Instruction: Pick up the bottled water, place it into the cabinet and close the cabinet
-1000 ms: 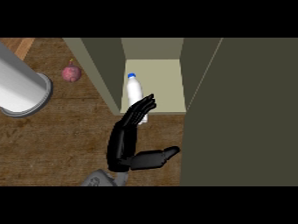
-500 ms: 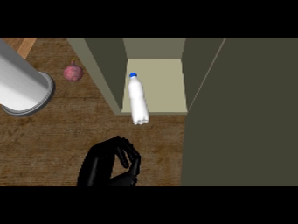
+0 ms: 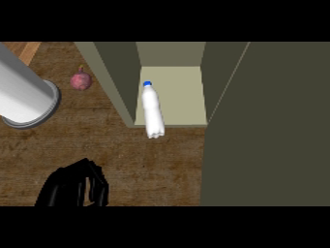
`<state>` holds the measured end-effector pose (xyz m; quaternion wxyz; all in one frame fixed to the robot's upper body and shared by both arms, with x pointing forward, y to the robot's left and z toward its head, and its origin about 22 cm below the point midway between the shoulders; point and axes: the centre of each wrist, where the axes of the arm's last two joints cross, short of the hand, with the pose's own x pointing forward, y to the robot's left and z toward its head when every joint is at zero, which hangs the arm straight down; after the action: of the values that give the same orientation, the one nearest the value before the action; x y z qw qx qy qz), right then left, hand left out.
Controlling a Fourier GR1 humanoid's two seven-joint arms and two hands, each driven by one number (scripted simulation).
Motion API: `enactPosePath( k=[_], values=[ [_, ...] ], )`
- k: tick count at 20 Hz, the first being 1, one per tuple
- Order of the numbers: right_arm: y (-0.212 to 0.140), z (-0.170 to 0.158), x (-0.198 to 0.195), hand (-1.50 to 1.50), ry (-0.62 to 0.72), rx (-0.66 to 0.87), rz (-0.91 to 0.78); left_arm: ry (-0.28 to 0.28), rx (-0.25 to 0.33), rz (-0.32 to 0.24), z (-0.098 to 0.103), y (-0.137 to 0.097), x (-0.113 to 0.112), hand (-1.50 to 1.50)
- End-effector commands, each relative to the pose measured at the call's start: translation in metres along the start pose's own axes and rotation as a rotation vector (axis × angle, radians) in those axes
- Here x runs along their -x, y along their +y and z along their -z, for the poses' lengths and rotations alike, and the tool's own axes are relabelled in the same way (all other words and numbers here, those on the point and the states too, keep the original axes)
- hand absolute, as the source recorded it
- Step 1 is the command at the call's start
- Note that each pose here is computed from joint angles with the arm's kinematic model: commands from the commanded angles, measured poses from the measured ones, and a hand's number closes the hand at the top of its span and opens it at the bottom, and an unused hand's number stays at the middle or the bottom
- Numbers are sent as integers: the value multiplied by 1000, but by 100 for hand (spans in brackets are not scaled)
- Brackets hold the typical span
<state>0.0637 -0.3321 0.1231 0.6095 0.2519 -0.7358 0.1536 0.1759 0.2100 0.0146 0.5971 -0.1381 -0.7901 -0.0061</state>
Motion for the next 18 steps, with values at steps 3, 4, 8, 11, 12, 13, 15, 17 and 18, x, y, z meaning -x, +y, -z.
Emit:
enactPosePath(
  k=[3,4,8,11,12,13,15,17,18],
  values=[
    [46,22,-44,150,-63,-163,-164,-21,-5,-20,-17,39,-24,-150],
    [49,24,-47,150,-65,-162,-177,-28,-15,-28,-14,39,-29,-150],
    [55,31,-48,150,-55,-250,-165,-65,-50,-13,-10,59,-43,-150],
    [57,35,-44,150,-37,-298,-143,-60,-69,26,-23,79,-54,-150],
    [57,37,-43,150,-32,-310,-149,-67,-77,39,-23,84,-55,-150],
    [58,38,-46,150,-41,-328,-147,-64,-79,45,-20,86,-65,-150],
    [59,45,-44,150,-50,-361,-155,-66,-68,42,-23,91,-67,-150],
    [59,50,-40,150,-69,-368,-146,-63,-55,24,-25,93,-73,-150],
    [61,51,-42,150,-58,-388,-145,-39,-75,15,-38,93,-67,-150]
  ],
)
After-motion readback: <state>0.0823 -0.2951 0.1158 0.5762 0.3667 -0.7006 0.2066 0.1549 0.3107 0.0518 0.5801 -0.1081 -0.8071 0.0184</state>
